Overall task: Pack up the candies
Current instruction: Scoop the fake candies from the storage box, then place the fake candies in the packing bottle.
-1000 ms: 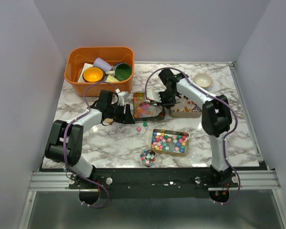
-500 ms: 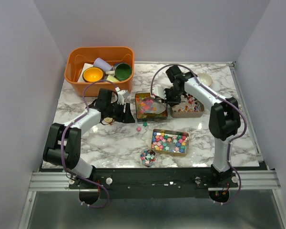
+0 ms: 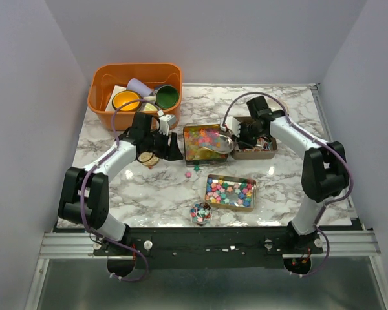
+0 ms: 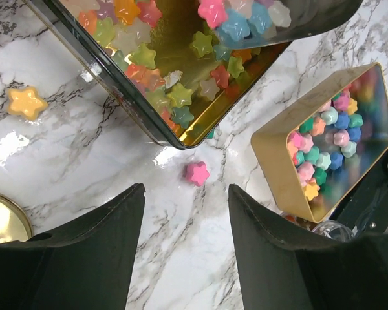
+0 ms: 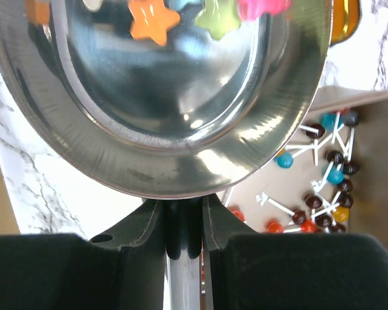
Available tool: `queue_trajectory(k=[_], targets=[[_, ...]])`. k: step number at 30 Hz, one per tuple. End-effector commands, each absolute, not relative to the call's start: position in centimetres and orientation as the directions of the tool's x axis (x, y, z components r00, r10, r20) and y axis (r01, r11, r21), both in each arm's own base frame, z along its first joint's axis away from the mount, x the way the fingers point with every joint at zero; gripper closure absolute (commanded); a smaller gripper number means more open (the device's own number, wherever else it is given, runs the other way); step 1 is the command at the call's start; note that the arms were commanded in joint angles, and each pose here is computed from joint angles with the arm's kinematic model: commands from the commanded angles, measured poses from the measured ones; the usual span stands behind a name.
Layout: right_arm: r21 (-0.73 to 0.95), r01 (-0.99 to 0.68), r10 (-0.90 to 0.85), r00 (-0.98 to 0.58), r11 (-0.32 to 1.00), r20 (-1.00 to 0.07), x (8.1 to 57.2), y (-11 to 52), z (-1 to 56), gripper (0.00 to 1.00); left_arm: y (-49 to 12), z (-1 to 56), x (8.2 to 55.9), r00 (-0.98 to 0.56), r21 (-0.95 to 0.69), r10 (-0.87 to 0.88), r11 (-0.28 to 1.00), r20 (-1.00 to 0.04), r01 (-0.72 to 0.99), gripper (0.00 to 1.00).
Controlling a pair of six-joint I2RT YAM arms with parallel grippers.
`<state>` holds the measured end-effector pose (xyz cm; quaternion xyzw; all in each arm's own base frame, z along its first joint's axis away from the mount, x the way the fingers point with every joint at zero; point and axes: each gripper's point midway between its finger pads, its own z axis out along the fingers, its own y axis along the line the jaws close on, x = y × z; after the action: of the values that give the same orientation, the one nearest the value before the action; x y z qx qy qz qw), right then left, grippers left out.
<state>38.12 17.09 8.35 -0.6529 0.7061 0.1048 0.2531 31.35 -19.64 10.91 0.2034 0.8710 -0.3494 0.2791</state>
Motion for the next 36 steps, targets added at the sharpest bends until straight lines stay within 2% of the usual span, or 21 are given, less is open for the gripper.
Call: queue_trajectory(k=[1, 5, 15, 22, 26, 31, 36], targets=[[-0.275, -0.943, -0.734, 0.053, 0.186, -0.677, 38.8, 19.4, 12.0, 0.99, -19.0, 11.8, 31.8, -0.732, -0.444, 0.198, 0.683, -0.652, 0.58, 0.36], [-0.282, -0.94, -0.731, 0.056, 0.191, -0.68, 38.2, 19.2, 12.6, 0.99, -19.3, 11.8, 32.8, -0.734, -0.447, 0.184, 0.688, -0.654, 0.571, 0.35], [-0.388, -0.918, -0.797, 0.174, 0.081, -0.579, 34.3, 16.7, 15.9, 0.99, -19.3, 13.2, 34.4, -0.694, -0.412, 0.149, 0.709, -0.704, 0.572, 0.33], [-0.373, -0.923, -0.84, 0.277, -0.097, -0.467, 28.9, 14.9, 15.2, 0.99, -18.1, 13.8, 34.4, -0.648, -0.36, 0.132, 0.741, -0.75, 0.567, 0.27], [-0.33, -0.921, -0.854, 0.333, -0.205, -0.399, 25.5, 14.7, 13.5, 0.99, -16.1, 13.6, 34.8, -0.652, -0.322, 0.115, 0.797, -0.75, 0.511, 0.23], [-0.303, -0.912, -0.87, 0.371, -0.276, -0.325, 23.1, 15.1, 12.7, 0.99, -14.1, 13.6, 35.5, -0.648, -0.286, 0.099, 0.84, -0.755, 0.461, 0.22], [-0.289, -0.905, -0.868, 0.396, -0.312, -0.302, 22.1, 16.8, 12.8, 0.99, -12.0, 14.0, 35.8, -0.632, -0.28, 0.05, 0.867, -0.774, 0.412, 0.21]])
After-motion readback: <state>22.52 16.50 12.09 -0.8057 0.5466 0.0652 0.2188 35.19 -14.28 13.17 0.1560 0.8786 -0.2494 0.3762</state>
